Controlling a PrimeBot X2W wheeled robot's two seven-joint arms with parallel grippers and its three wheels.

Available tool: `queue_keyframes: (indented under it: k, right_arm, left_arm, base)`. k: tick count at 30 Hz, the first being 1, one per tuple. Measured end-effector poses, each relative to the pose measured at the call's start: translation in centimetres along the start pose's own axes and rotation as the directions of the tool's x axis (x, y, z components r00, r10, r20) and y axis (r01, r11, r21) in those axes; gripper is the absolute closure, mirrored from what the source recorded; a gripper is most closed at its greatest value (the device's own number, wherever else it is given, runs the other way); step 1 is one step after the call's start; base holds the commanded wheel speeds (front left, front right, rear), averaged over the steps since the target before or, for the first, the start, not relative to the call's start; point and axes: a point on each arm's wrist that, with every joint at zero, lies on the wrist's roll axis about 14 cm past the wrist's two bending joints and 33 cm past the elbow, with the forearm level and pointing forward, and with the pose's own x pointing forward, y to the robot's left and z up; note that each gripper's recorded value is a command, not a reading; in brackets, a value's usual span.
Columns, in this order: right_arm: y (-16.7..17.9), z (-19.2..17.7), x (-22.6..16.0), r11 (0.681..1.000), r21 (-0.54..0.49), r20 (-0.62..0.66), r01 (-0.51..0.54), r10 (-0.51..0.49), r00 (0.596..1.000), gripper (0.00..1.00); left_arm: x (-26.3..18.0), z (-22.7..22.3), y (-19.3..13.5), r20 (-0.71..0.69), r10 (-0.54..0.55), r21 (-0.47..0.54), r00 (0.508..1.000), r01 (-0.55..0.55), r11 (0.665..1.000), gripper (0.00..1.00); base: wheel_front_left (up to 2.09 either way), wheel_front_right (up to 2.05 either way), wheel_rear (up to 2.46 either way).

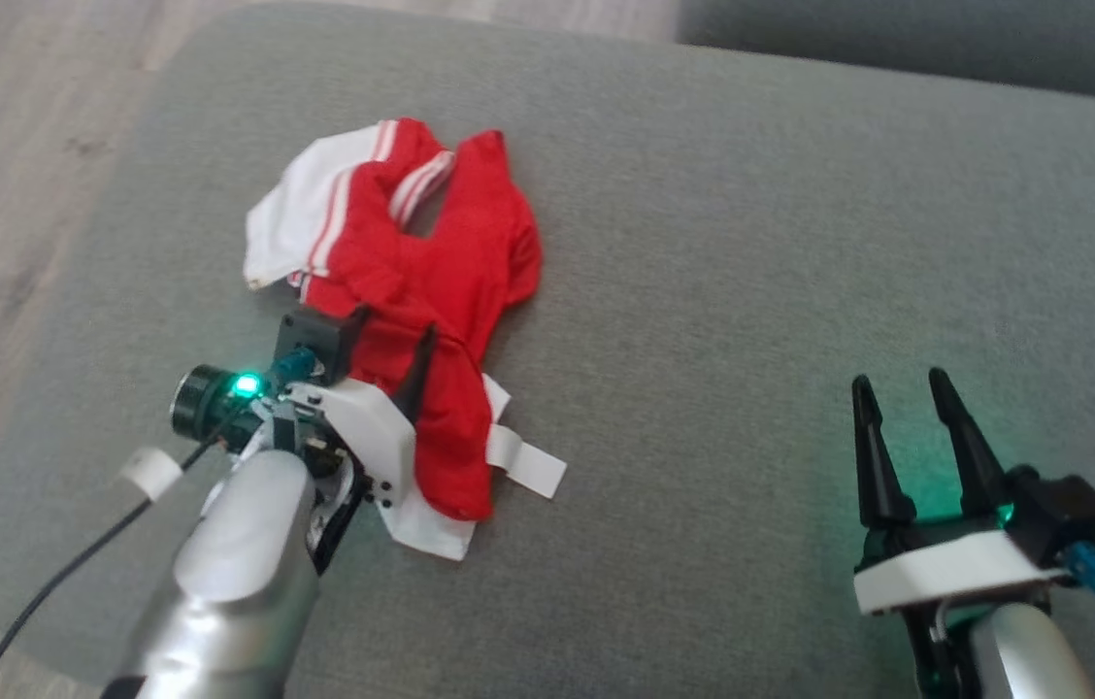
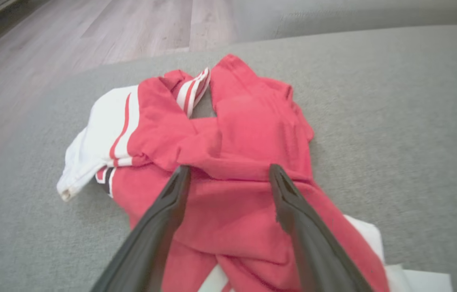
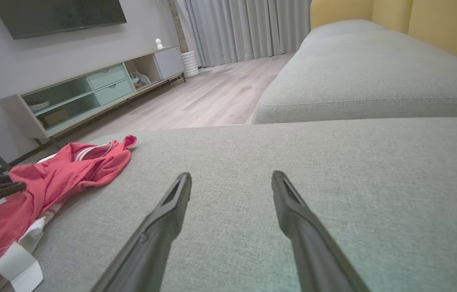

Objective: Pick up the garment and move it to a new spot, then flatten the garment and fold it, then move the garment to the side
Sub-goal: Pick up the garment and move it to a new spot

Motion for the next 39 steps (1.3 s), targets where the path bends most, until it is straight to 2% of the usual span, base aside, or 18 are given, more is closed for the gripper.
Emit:
queue_keyframes:
  k: [7, 8, 9, 10, 15, 19, 22, 27, 31, 32, 39]
  right_arm:
    - [-1.6, 0.1, 0.1, 0.999, 0.006, 0.007, 0.043, -0.043, 0.999, 0.0]
    - [-1.6, 0.1, 0.0, 0.999, 0.006, 0.007, 0.045, -0.045, 0.999, 0.0]
    - [-1.7, 0.1, 0.0, 0.999, 0.005, 0.008, 0.046, -0.046, 0.999, 0.0]
    - [-1.7, 0.2, 0.0, 0.999, 0.004, 0.01, 0.046, -0.046, 0.999, 0.0]
    - [-1.4, 0.7, -0.3, 0.999, -0.003, 0.02, 0.043, -0.042, 0.999, 0.0]
    - [-1.1, 1.5, -0.7, 0.999, -0.01, 0.04, 0.038, -0.038, 0.998, 0.0]
    - [-0.7, 2.2, -1.1, 0.999, -0.015, 0.057, 0.035, -0.034, 0.998, 0.0]
    - [-0.9, 3.8, -2.1, 0.999, -0.006, 0.101, 0.054, -0.053, 0.993, 0.0]
    - [-1.7, 4.7, -3.2, 0.996, 0.001, 0.128, 0.088, -0.087, 0.988, 0.0]
    - [-2.4, 5.1, -3.8, 0.994, 0.0, 0.139, 0.111, -0.11, 0.984, 0.0]
    - [-5.1, 6.2, -6.3, 0.978, 0.013, 0.178, 0.21, -0.209, 0.962, 0.0]
  left_arm:
    - [1.8, -2.8, 0.0, -0.132, -0.005, 0.001, 0.991, 0.006, 1.0, 0.0]
    - [1.9, -2.9, -0.1, -0.139, -0.008, -0.002, 0.99, 0.008, 1.0, 0.09]
    - [1.9, -2.8, -0.2, -0.136, -0.011, -0.001, 0.991, 0.011, 1.0, 0.62]
    - [2.0, -2.5, -0.3, -0.119, -0.015, 0.002, 0.993, 0.016, 1.0, 1.0]
    - [1.9, 1.4, -1.0, 0.064, -0.042, -0.025, 0.997, 0.044, 0.999, 1.0]
    - [0.9, 6.8, -1.6, 0.279, -0.056, -0.054, 0.959, 0.074, 0.996, 1.0]
    - [-0.8, 11.7, -1.9, 0.453, -0.061, -0.07, 0.89, 0.103, 0.992, 1.0]
    - [-4.5, 19.1, -1.9, 0.671, -0.057, -0.07, 0.739, 0.14, 0.988, 1.0]
    - [-6.9, 23.2, -3.6, 0.768, -0.097, -0.02, 0.633, 0.175, 0.984, 1.0]
    - [-8.0, 24.8, -4.7, 0.801, -0.126, 0.021, 0.585, 0.182, 0.983, 1.0]
    - [-10.8, 28.8, -10.3, 0.86, -0.264, 0.148, 0.436, 0.281, 0.948, 1.0]
  base:
    - [0.0, 0.0, 0.0]
    - [0.0, 0.0, 0.0]
    - [0.0, 0.0, 0.0]
    - [0.0, 0.0, 0.0]
    - [0.0, 0.0, 0.0]
    - [0.0, 0.0, 0.0]
    - [0.0, 0.0, 0.0]
    - [0.0, 0.0, 0.0]
    - [0.0, 0.0, 0.0]
    - [0.0, 0.0, 0.0]
    - [0.0, 0.0, 0.0]
